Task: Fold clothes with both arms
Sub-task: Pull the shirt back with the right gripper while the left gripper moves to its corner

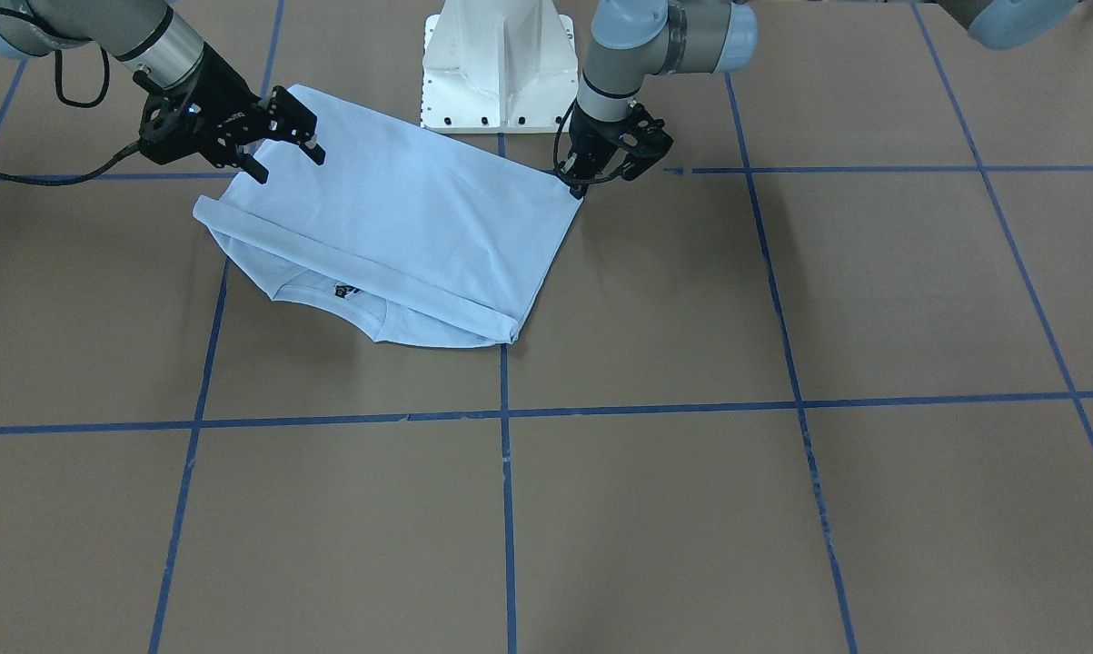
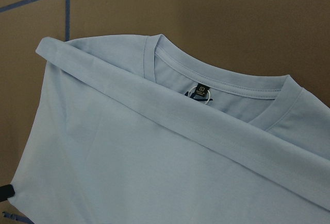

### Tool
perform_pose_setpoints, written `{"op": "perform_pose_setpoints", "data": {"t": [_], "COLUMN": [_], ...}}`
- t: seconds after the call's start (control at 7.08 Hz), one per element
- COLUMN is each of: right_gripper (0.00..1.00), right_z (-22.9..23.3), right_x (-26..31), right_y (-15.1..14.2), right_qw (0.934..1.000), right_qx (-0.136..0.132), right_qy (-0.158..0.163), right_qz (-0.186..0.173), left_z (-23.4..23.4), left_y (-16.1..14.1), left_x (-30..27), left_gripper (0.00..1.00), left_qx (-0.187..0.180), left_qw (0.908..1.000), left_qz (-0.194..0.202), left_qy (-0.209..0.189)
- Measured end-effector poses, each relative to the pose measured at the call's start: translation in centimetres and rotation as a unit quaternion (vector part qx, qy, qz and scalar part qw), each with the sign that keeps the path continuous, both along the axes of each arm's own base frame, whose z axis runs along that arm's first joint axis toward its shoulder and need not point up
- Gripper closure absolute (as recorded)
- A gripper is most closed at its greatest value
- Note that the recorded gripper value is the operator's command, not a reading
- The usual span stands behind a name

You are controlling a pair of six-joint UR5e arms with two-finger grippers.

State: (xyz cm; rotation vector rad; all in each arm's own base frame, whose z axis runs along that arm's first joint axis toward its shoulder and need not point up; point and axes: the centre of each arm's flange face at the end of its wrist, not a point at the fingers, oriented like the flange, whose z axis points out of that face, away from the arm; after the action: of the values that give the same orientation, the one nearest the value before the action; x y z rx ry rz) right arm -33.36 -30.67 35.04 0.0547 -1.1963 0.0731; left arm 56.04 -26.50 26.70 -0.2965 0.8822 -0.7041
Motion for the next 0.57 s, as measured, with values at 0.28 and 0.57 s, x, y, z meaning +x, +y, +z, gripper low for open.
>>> {"op": "perform_pose_setpoints", "data": {"t": [0.28, 0.57], "right_gripper": [0.0, 0.0], "right_z": [-0.1, -0.2], "right_x": [0.0, -0.1], "right_y": [0.0, 0.0], "right_qw": [1.0, 1.0], "right_qx": [0.0, 0.001], "right_qy": [-0.001, -0.003], "right_qz": [0.0, 0.0], "left_z": [-1.5, -3.9], "left_y": [-2.1, -7.7], "left_x": [-1.2, -3.1], "left_gripper": [1.0, 1.0], "left_qx": [0.007, 0.014], "left_qw": [0.9999, 0.998], "left_qz": [-0.014, -0.061], "left_qy": [0.001, 0.012]}}
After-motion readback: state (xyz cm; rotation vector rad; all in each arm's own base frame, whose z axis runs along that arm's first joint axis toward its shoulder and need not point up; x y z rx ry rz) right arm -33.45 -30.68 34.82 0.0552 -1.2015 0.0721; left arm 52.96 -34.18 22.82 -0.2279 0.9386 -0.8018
